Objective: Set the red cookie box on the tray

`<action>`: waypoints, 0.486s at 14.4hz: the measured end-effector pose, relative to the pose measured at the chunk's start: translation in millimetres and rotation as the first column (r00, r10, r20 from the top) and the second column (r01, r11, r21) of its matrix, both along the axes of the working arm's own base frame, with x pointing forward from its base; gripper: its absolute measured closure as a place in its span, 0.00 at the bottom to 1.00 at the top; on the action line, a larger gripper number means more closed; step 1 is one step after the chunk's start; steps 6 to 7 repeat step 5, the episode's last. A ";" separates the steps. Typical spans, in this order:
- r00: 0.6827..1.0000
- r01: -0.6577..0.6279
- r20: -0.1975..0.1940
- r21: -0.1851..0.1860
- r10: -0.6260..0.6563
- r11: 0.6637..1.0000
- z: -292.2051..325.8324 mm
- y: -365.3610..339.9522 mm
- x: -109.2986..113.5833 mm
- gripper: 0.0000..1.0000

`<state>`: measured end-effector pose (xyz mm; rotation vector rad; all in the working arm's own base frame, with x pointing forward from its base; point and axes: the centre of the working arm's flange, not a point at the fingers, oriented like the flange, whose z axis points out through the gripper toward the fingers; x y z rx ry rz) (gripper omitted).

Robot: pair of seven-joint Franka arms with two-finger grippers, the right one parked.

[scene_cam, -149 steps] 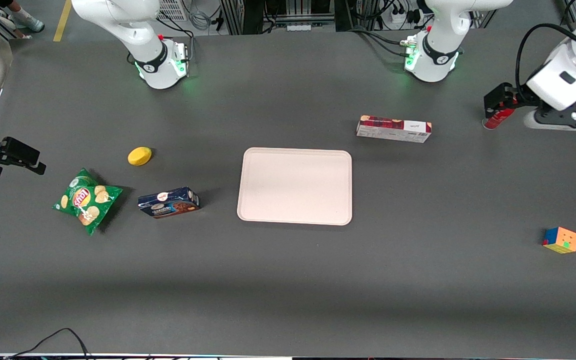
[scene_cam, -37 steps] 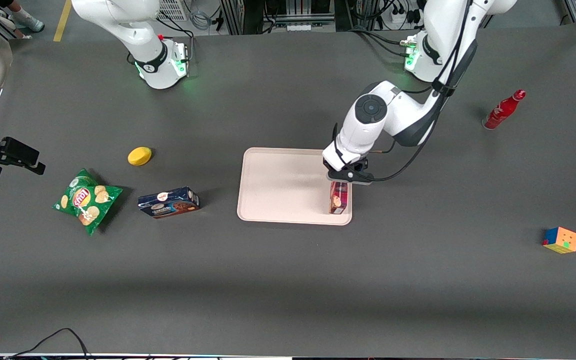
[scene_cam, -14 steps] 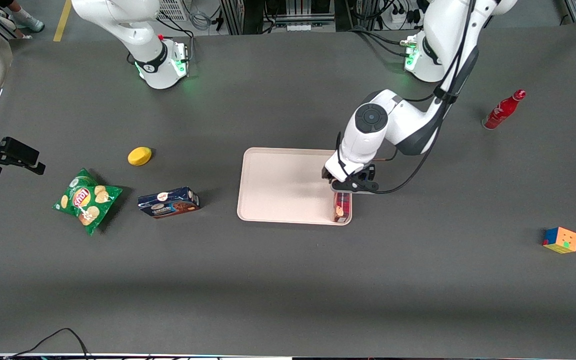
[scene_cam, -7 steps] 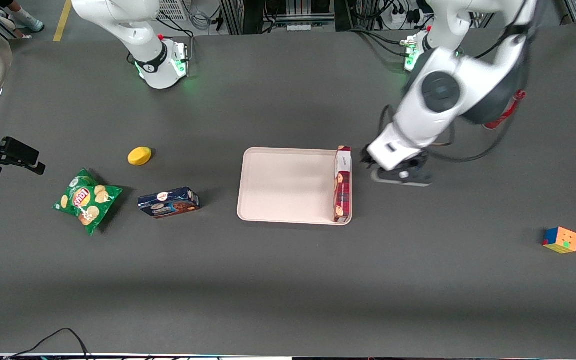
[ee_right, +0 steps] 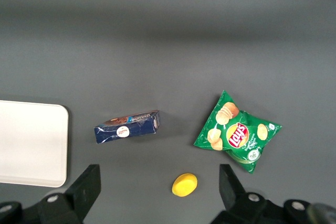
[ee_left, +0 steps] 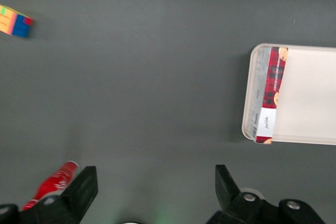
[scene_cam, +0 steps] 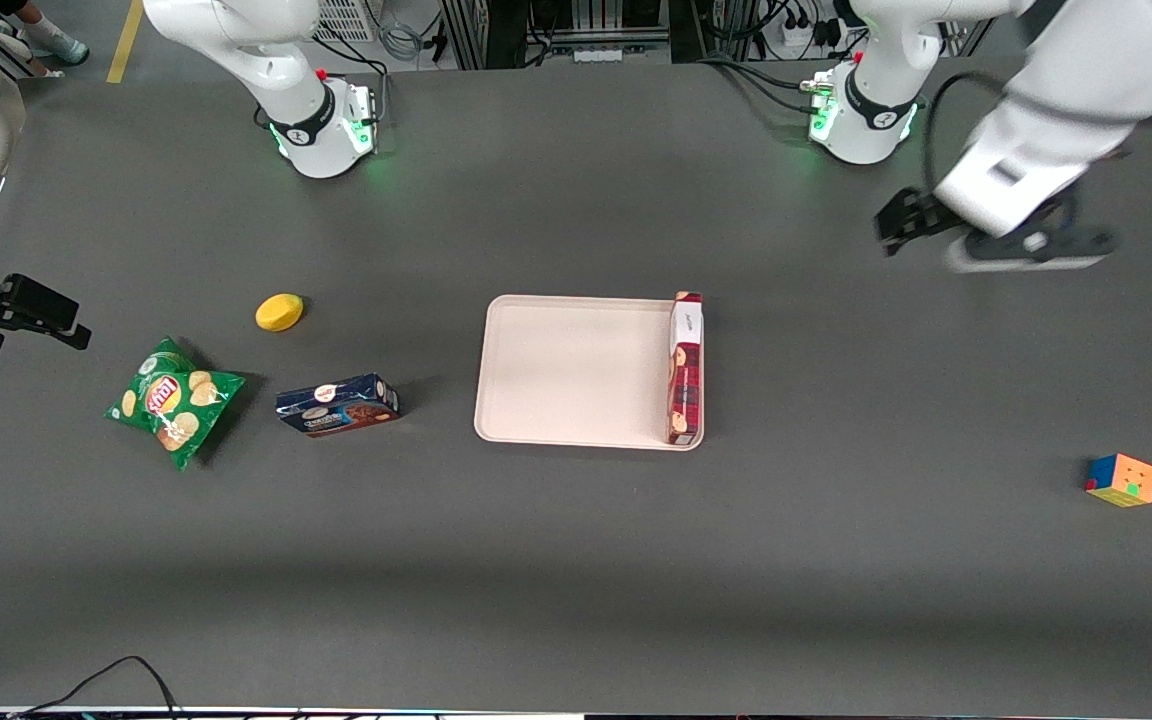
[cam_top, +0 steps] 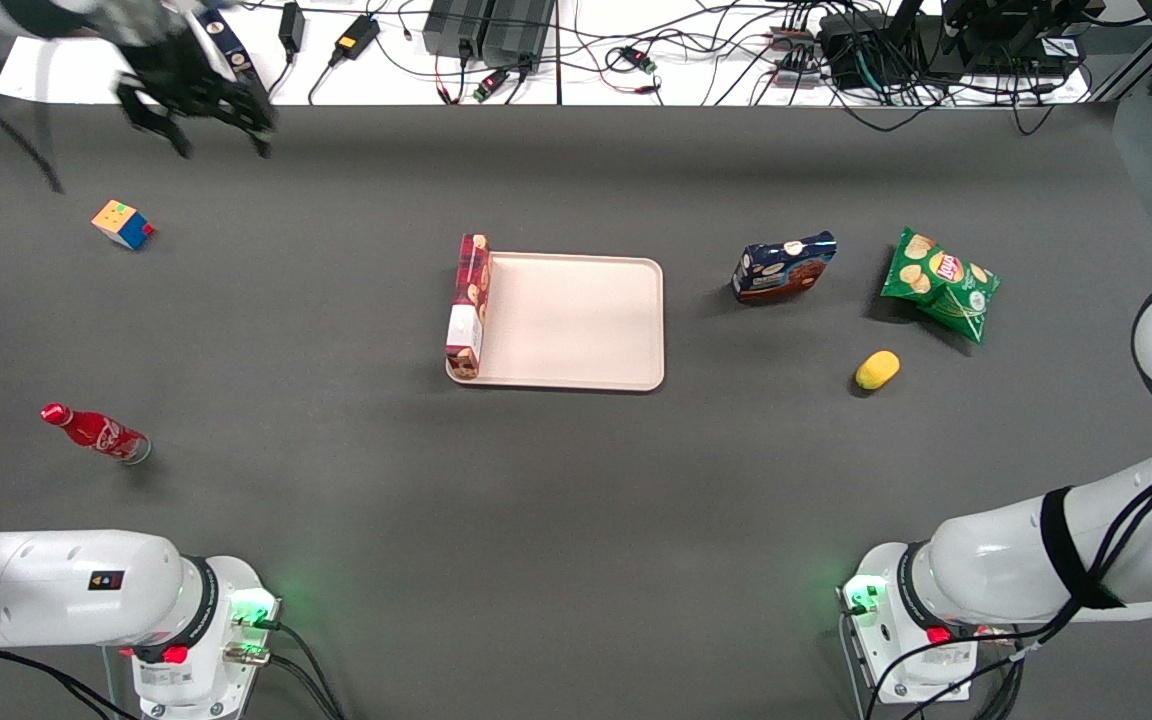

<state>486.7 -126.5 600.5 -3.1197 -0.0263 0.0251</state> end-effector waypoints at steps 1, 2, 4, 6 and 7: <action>1.000 0.011 0.026 -0.007 -0.011 1.000 16.6 20.3 -4.6 0.00; 0.999 0.019 0.048 -0.012 -0.018 1.000 29.5 41.2 -8.8 0.00; 0.997 0.022 0.072 -0.022 -0.021 1.000 45.2 81.1 -15.1 0.00; 0.997 0.023 0.075 -0.027 -0.021 0.999 48.6 99.7 -17.0 0.00; 0.997 0.023 0.075 -0.027 -0.021 0.999 48.6 99.7 -17.0 0.00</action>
